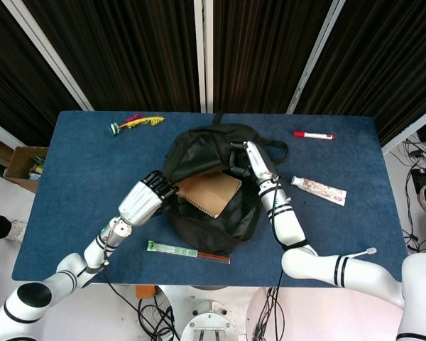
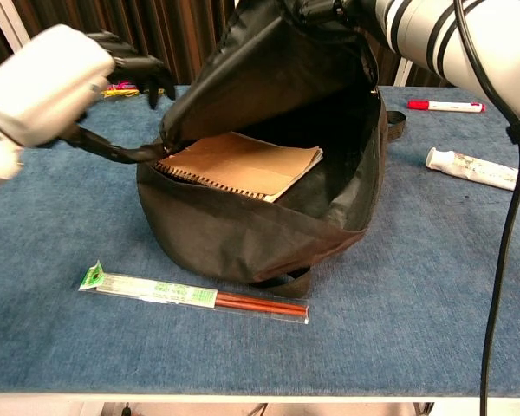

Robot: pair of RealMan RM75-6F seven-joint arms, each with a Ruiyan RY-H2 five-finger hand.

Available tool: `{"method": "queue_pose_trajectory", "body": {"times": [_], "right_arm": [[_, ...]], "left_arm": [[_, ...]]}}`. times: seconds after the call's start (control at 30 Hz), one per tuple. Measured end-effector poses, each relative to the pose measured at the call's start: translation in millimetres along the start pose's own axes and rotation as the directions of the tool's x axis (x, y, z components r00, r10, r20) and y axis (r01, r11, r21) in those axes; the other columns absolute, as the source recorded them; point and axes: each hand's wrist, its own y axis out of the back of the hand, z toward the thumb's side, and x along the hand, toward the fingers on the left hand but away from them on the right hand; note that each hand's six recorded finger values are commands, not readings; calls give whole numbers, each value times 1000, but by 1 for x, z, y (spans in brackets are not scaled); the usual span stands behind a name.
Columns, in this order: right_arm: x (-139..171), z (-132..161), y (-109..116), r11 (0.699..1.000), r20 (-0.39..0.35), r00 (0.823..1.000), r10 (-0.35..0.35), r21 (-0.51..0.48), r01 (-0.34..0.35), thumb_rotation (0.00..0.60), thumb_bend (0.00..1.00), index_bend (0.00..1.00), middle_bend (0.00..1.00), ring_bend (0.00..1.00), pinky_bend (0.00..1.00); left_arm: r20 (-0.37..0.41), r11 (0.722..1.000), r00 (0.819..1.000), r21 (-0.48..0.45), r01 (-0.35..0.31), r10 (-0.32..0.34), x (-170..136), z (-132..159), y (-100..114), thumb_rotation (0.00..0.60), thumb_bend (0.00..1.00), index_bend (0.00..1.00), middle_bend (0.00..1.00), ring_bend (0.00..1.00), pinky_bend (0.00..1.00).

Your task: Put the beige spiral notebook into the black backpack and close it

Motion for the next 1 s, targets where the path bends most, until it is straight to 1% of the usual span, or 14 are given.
{"method": "queue_pose_trajectory", "body": {"times": [0.17, 0.23, 0.3, 0.33, 0.4, 0.43, 0.47, 0.5, 0.57, 0.67, 0.73, 0.83, 0.93, 1.0], "right_arm": [[7, -5, -5, 998, -14, 999, 38, 46, -37, 600, 608, 621, 511, 510, 242], [12, -7, -8, 996, -24, 998, 60, 72, -58, 600, 555, 545, 464, 442, 225], [19, -10, -12, 988, -34, 994, 104, 120, -99, 600, 497, 434, 393, 347, 171], [23, -13, -15, 981, -35, 991, 128, 149, -122, 600, 441, 336, 333, 269, 117], [35, -21, -22, 953, -26, 980, 200, 237, -188, 600, 305, 110, 200, 91, 19], [40, -25, -25, 935, -16, 972, 234, 279, -221, 600, 260, 52, 156, 44, 4], [49, -32, -29, 903, 4, 960, 281, 337, -266, 600, 216, 14, 111, 9, 0], [56, -37, -30, 878, 20, 949, 314, 375, -299, 600, 182, 0, 71, 0, 0], [74, -46, -31, 823, 55, 926, 374, 440, -359, 600, 160, 0, 35, 0, 0], [94, -49, -23, 785, 71, 910, 409, 482, -390, 600, 146, 0, 19, 0, 0], [103, -48, -13, 783, 62, 916, 396, 499, -372, 600, 146, 0, 30, 0, 0], [113, -46, 8, 801, 26, 940, 339, 517, -303, 600, 161, 0, 84, 0, 0], [124, -45, 39, 821, -15, 972, 235, 538, -190, 600, 256, 0, 163, 18, 35], [134, -48, 66, 820, -36, 990, 139, 564, -95, 600, 330, 7, 197, 50, 83]], "left_arm": [[-81, 998, 996, -52, 19, -23, -23, -28, 25, 600, 0, 436, 540, 462, 402], [-120, 998, 992, -63, 32, -39, -33, -41, 36, 600, 0, 437, 540, 462, 402], [-173, 997, 983, -60, 54, -63, -46, -60, 50, 600, 0, 440, 540, 462, 403], [-199, 996, 977, -55, 65, -75, -53, -68, 56, 600, 0, 441, 540, 462, 403], [-264, 995, 959, -42, 90, -98, -68, -87, 69, 600, 0, 441, 540, 462, 403], [-294, 994, 950, -38, 99, -106, -74, -94, 74, 600, 0, 441, 538, 462, 403], [-323, 994, 940, -33, 107, -112, -81, -101, 78, 600, 0, 441, 537, 462, 403], [-360, 993, 926, -25, 116, -117, -89, -110, 84, 600, 0, 441, 535, 462, 403], [-408, 992, 905, -12, 127, -120, -100, -121, 92, 600, 0, 441, 525, 462, 403], [-475, 989, 871, 11, 150, -127, -115, -137, 100, 600, 0, 440, 509, 460, 400], [-518, 985, 845, 20, 169, -134, -124, -146, 104, 600, 0, 439, 499, 460, 397], [-584, 978, 797, 29, 207, -152, -141, -161, 111, 600, 0, 438, 488, 450, 386], [-646, 967, 744, 34, 251, -170, -162, -176, 120, 600, 0, 439, 470, 434, 357], [-682, 961, 709, 31, 274, -180, -176, -182, 127, 600, 0, 438, 458, 418, 343]]}}
